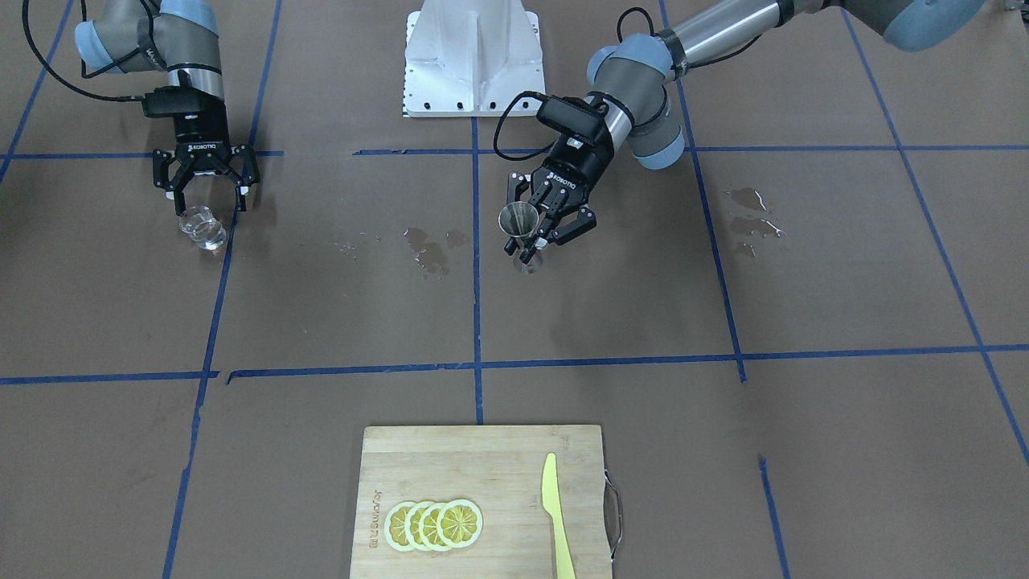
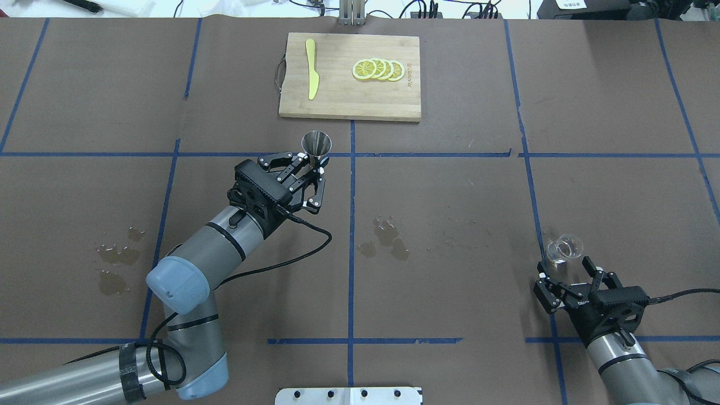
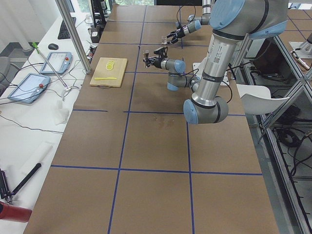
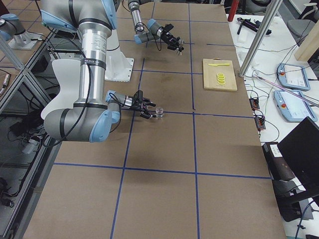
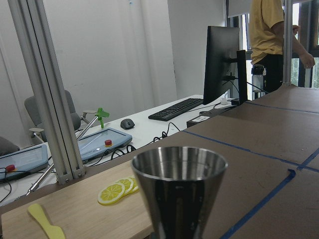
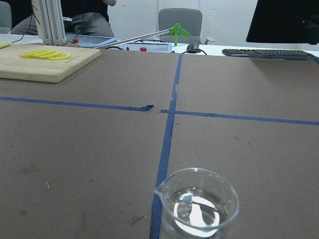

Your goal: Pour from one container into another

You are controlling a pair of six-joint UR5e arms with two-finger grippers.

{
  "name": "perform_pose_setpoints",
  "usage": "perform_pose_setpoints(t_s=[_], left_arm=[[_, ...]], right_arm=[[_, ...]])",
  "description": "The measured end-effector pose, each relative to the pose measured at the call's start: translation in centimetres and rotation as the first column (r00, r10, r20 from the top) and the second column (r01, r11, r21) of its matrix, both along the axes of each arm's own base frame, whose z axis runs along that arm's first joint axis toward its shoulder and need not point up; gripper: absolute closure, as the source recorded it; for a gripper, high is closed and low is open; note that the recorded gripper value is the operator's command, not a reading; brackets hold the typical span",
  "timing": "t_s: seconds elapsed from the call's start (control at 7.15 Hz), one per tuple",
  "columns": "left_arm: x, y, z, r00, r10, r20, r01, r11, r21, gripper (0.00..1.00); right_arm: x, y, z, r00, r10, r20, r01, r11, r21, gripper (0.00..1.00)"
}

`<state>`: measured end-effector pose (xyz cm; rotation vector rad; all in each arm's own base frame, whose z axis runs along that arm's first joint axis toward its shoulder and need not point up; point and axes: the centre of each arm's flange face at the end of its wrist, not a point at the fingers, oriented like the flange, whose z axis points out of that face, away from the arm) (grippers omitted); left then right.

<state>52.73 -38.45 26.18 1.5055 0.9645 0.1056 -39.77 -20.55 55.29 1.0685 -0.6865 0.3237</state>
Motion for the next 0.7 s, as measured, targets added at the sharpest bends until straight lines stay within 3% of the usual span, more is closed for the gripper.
perform_pose_setpoints(t_s=[0.7], left_arm=[[-0.1, -0.1, 0.0, 1.000, -0.002, -0.001, 0.002, 1.000, 0.000, 1.00]], right_arm=[[-0.5, -2.0, 0.0, 1.000, 0.016, -0.009, -0.016, 1.000, -0.022, 0.07]])
